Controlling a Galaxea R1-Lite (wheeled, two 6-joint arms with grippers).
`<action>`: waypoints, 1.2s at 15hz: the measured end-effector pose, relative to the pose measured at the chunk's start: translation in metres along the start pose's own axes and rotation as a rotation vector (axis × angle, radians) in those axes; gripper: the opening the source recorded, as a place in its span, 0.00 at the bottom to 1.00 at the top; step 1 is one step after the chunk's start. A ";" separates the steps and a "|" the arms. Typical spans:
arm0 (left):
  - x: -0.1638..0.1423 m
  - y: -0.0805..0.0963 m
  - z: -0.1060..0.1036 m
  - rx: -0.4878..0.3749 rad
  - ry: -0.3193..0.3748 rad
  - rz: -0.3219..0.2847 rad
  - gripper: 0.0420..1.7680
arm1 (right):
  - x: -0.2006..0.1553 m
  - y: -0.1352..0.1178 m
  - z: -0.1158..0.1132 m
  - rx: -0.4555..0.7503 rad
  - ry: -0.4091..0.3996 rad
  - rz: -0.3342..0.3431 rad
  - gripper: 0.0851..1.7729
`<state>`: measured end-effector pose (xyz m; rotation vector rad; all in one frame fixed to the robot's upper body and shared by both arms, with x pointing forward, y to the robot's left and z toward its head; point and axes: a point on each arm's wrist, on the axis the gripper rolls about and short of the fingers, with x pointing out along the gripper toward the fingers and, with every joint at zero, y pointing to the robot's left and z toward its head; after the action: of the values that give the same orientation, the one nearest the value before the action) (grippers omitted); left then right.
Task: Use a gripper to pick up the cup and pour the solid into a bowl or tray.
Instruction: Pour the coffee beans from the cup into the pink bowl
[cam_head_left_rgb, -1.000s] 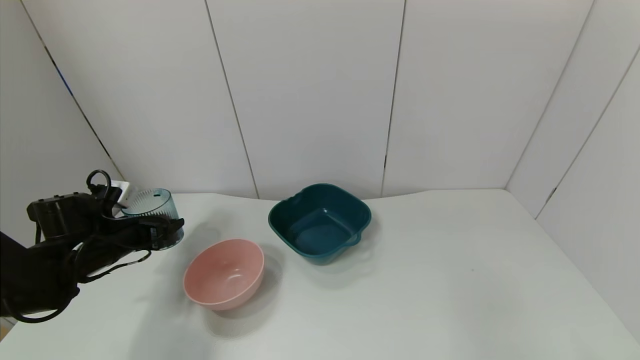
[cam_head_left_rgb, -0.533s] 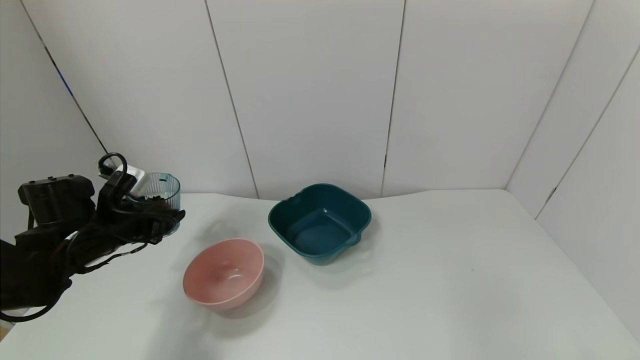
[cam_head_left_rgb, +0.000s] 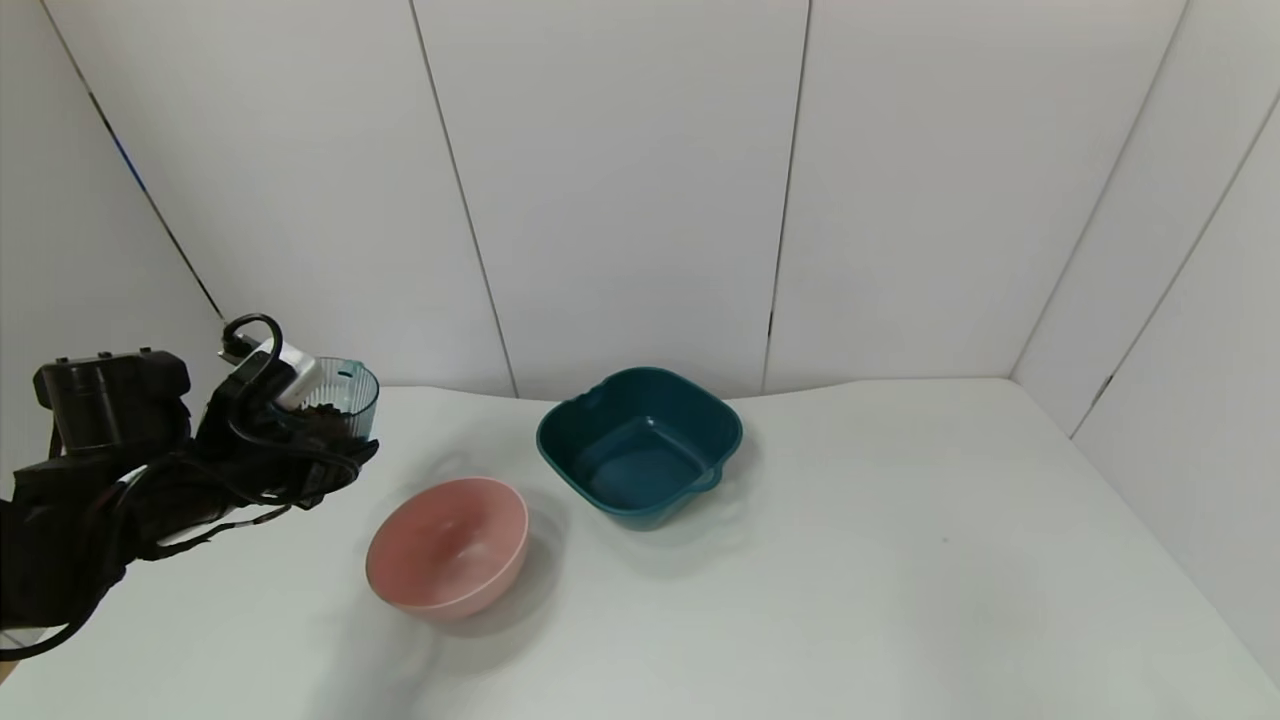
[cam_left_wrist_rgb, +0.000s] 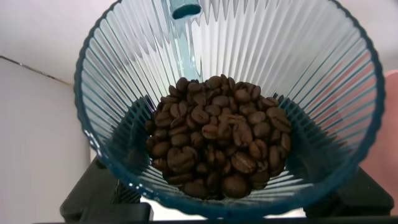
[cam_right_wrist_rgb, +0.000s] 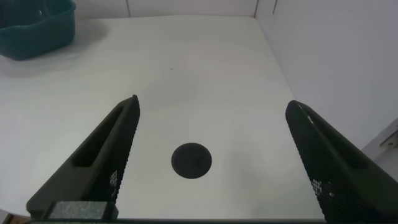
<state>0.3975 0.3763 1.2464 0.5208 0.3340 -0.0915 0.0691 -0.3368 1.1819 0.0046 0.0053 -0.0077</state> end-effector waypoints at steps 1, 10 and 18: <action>-0.001 -0.001 0.000 0.017 0.009 -0.006 0.74 | 0.000 0.000 0.000 0.000 0.000 0.000 0.96; -0.011 -0.005 0.001 0.249 0.079 0.001 0.74 | 0.000 0.000 0.000 0.000 0.000 0.000 0.96; -0.014 -0.026 0.015 0.456 0.105 0.017 0.74 | 0.000 0.000 0.000 0.000 0.000 0.000 0.96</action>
<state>0.3844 0.3467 1.2508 0.9821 0.4130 -0.1254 0.0691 -0.3368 1.1820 0.0046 0.0051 -0.0081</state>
